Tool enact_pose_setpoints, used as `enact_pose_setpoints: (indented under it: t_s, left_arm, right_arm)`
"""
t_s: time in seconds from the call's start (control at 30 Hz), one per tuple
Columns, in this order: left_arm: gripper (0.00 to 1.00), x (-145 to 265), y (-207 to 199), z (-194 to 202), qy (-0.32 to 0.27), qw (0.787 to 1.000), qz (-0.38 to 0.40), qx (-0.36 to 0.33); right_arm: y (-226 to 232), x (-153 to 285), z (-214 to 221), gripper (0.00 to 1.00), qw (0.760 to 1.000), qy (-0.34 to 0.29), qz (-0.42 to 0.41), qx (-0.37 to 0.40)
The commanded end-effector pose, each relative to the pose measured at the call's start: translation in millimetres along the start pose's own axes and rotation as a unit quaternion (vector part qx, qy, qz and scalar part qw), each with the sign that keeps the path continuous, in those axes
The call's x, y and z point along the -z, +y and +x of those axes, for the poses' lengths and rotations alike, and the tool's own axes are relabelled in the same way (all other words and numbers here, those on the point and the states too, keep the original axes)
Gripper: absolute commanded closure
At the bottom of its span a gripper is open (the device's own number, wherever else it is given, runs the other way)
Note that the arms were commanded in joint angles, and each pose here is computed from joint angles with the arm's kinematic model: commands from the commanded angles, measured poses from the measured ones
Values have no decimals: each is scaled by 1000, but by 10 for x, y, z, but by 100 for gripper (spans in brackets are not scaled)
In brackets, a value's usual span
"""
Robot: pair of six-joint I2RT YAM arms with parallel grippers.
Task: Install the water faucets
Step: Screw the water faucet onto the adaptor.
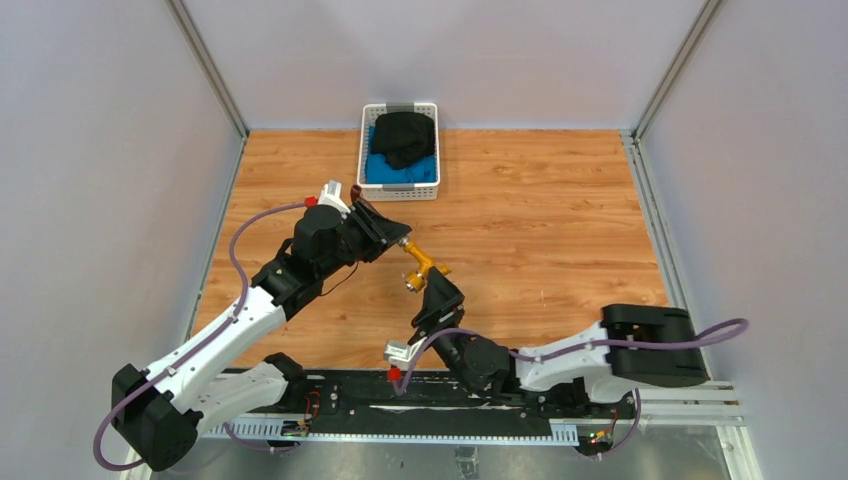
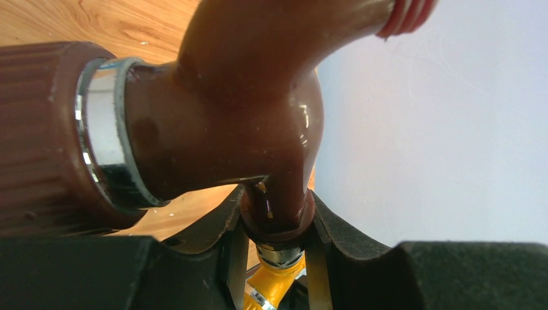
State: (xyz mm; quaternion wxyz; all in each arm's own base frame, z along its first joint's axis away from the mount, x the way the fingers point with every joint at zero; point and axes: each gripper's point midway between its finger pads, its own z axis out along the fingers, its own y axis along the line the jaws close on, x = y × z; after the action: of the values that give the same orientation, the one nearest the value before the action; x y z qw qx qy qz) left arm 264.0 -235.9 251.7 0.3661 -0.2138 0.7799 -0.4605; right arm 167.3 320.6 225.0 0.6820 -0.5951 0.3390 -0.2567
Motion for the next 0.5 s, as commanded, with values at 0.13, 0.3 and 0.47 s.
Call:
enact_pose_setpoints:
  t_s: [0.13,0.3,0.47]
  left_arm:
    - [100,92,-265,-34,4,999,48,1]
    - [100,137,-210,-15,3,999,45,1]
    - [100,182,-196,-22,1,999,44,-5]
  right_arm:
    - [-56,-200,-34,13,992,67,73,77]
    - [-90,-252,-27,13,992,75,80,60]
    - [-162,-294,109,18,991,93,90,37]
